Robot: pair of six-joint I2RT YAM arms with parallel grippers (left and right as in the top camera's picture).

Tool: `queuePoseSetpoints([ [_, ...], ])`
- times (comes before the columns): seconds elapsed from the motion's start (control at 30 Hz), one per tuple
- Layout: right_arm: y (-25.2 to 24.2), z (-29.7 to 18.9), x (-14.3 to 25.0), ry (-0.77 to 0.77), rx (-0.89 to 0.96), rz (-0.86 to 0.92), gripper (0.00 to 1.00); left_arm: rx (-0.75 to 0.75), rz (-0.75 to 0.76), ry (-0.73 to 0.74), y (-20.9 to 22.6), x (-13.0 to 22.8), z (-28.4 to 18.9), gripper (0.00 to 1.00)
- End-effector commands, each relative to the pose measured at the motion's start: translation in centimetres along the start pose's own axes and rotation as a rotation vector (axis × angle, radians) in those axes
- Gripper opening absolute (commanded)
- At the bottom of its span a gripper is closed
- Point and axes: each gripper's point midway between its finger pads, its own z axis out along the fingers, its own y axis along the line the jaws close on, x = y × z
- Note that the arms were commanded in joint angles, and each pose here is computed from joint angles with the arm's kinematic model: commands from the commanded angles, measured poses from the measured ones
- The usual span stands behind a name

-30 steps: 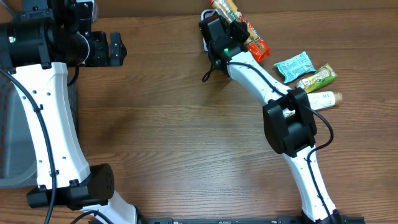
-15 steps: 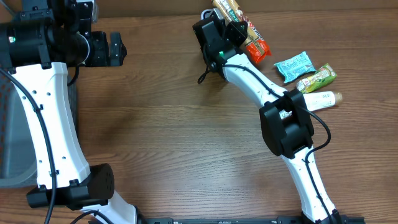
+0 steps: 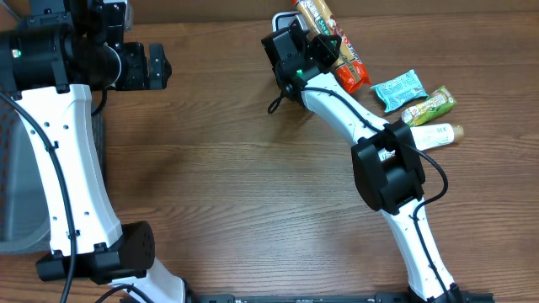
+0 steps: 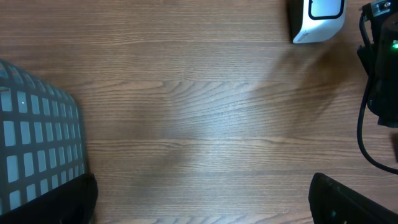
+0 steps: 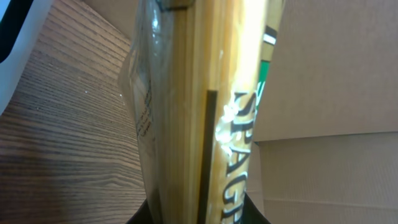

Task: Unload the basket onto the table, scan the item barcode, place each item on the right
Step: 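Carry the spaghetti pack right and lay it below the tube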

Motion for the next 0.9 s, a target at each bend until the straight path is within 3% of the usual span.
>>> queuePoseSetpoints([
  [0.0,-2.9,-1.8,-1.3,-0.016,0.079,0.096,0.04,0.003,0.021,-0.030,-0.1,-0.3,-1.0,1.00],
  [0.33,-2.4,-3.3,-1.5,-0.031,0.046,0.169,0.04,0.003,0.021,-0.030,-0.1,-0.3,-1.0,1.00],
  [0.5,-2.1,-4.8,0.1,0.022,-0.254,0.300,0.04,0.003,0.021,-0.030,-0.1,-0.3,-1.0,1.00],
  [0.67,-7.4,-6.1,2.2,0.127,-0.407,0.595,0.04,0.003,0.021,-0.030,-0.1,-0.3,-1.0,1.00],
  [0.87,-12.2,-7.7,5.4,0.241,-0.708,0.764,0.04,0.003,0.021,-0.030,-0.1,-0.3,-1.0,0.99],
])
